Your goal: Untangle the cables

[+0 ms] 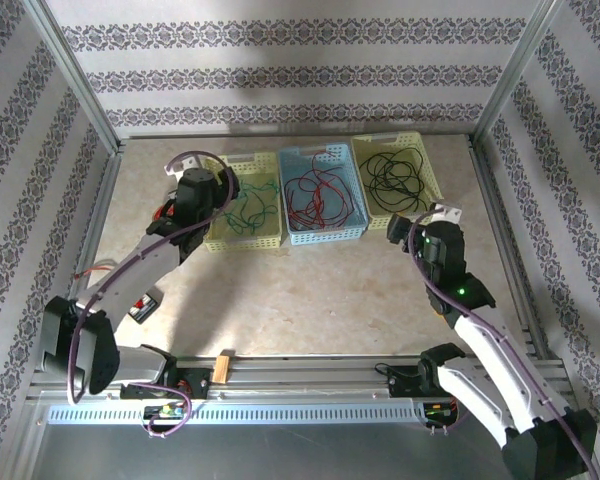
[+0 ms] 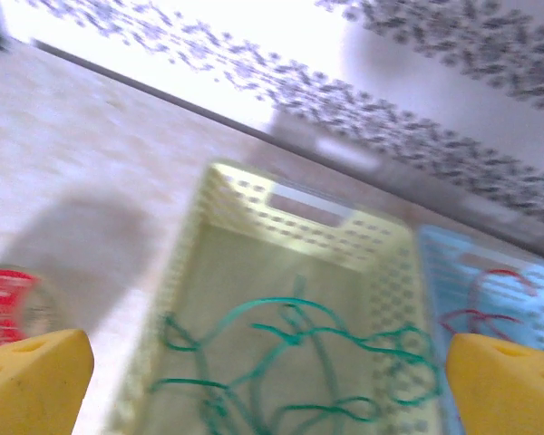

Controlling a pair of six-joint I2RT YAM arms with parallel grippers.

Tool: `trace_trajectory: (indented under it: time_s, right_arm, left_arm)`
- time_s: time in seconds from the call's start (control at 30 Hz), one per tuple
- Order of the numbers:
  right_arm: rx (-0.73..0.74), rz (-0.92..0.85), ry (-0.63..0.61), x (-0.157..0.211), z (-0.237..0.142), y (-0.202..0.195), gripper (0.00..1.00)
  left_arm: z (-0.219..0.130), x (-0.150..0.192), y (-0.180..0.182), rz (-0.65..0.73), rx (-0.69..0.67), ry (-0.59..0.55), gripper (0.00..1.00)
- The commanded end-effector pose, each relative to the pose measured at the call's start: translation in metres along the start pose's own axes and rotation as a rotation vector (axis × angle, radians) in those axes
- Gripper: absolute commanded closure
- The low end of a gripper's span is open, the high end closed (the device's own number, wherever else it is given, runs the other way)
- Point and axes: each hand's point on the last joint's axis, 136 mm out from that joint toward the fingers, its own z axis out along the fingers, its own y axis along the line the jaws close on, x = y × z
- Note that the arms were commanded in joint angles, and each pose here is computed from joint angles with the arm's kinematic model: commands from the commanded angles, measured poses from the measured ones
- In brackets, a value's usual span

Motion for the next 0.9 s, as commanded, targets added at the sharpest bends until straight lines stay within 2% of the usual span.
trace_trajectory:
  time_s: [0.0, 0.17, 0.3, 0.43, 0.6, 0.7, 0.8, 0.87]
  right_arm:
    - [0.158, -0.150, -0.068, 0.007, 0.005, -0.036, 0.02]
    - [0.258, -0.170, -0.035, 0.035, 0.023, -0.067, 0.02]
    - [0.307, -0.177, -0.023, 0.051, 0.038, -0.077, 0.02]
    - [0.317, -0.175, -0.052, 0.057, 0.056, -0.078, 0.01]
    - [0.259, -0.164, -0.077, 0.048, 0.074, -0.073, 0.02]
    - [0.202, -0.083, -0.125, 0.043, 0.080, -0.078, 0.02]
    - [0.150, -0.001, -0.150, 0.039, 0.088, -0.084, 0.02]
    - [0.107, 0.007, -0.127, 0.040, 0.098, -0.081, 0.01]
  left_arm:
    - [-0.009, 0.023, 0.066, 0.256, -0.289, 0.022, 0.01]
    - [-0.022, 0.041, 0.123, 0.209, -0.457, -0.013, 0.01]
    - [-0.035, 0.045, 0.149, 0.233, -0.533, -0.125, 0.01]
    - [-0.034, 0.050, 0.155, 0.264, -0.511, -0.235, 0.01]
    - [-0.014, 0.076, 0.159, 0.347, -0.524, -0.117, 0.01]
    - [-0.001, 0.078, 0.148, 0.339, -0.454, -0.134, 0.01]
    - [0.008, 0.070, 0.141, 0.278, -0.382, -0.232, 0.01]
    - [0.017, 0.069, 0.137, 0.317, -0.377, -0.208, 0.01]
